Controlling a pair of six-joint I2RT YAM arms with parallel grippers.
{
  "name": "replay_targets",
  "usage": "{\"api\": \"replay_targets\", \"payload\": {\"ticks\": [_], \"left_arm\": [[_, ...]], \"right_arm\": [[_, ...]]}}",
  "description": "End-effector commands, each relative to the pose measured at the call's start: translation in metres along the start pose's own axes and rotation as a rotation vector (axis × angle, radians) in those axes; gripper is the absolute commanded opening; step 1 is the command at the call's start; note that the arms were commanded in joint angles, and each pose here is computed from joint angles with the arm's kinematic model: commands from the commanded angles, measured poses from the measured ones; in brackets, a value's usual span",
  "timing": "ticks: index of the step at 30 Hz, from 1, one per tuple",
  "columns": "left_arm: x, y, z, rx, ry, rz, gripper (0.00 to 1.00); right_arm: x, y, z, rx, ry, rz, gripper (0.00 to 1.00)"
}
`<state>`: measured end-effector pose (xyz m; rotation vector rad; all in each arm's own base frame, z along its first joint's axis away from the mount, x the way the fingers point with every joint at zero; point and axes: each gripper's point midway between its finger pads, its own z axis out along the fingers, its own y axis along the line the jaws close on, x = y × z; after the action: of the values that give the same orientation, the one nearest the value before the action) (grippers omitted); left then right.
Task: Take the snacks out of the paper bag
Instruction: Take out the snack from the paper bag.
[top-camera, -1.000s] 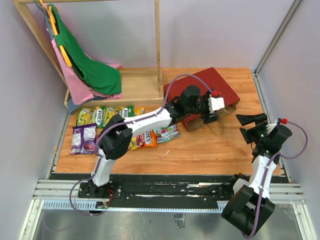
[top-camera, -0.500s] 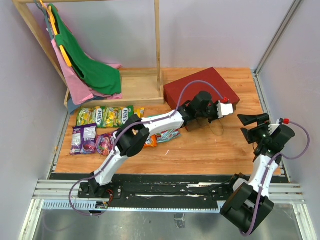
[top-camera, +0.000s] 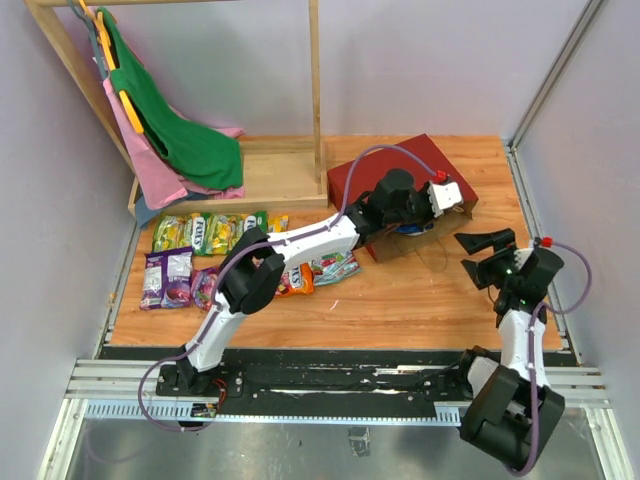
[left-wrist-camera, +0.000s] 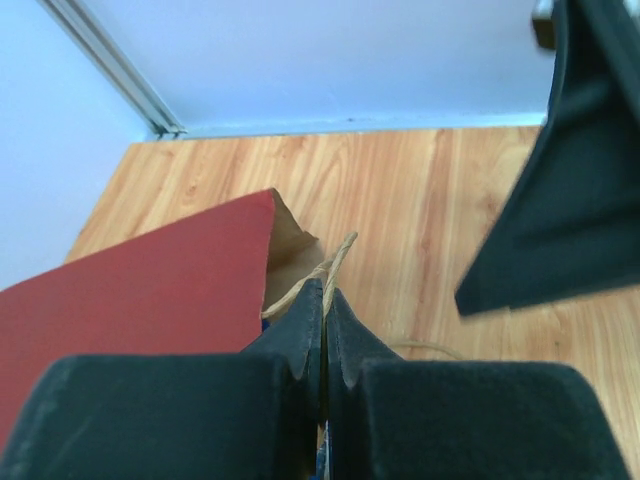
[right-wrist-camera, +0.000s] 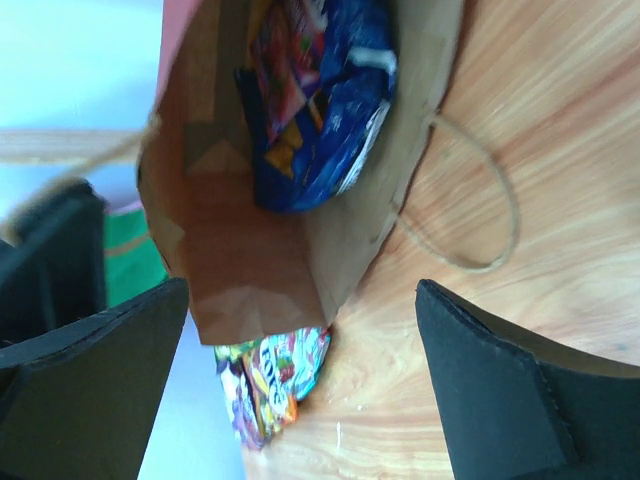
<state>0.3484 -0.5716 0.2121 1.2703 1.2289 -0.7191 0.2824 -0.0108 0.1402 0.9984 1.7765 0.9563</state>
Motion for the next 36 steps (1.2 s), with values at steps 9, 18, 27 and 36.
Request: {"api": "replay_targets", "payload": {"ticks": [9, 18, 27, 36], "left_arm": [[-0.064, 0.071, -0.016, -0.193, -0.12, -0.08, 0.01], [-0.062, 0.075, -0.019, -0.215, -0.107, -0.087, 0.01], [-0.056, 0.074, -0.019, -0.21, -0.083, -0.072, 0.0], [-0.043, 0.073, -0.016, -0.208, -0.054, -0.066, 0.0]], "right_arm": [[0.031, 0.027, 0.062, -0.09, 0.057, 0.08, 0.89], [0.034, 0.021, 0.115, -0.049, 0.051, 0.085, 0.79], [0.05, 0.023, 0.162, -0.019, 0.112, 0.028, 0.66], [0.074, 0.014, 0.178, 0.02, 0.191, 0.024, 0.55]]}}
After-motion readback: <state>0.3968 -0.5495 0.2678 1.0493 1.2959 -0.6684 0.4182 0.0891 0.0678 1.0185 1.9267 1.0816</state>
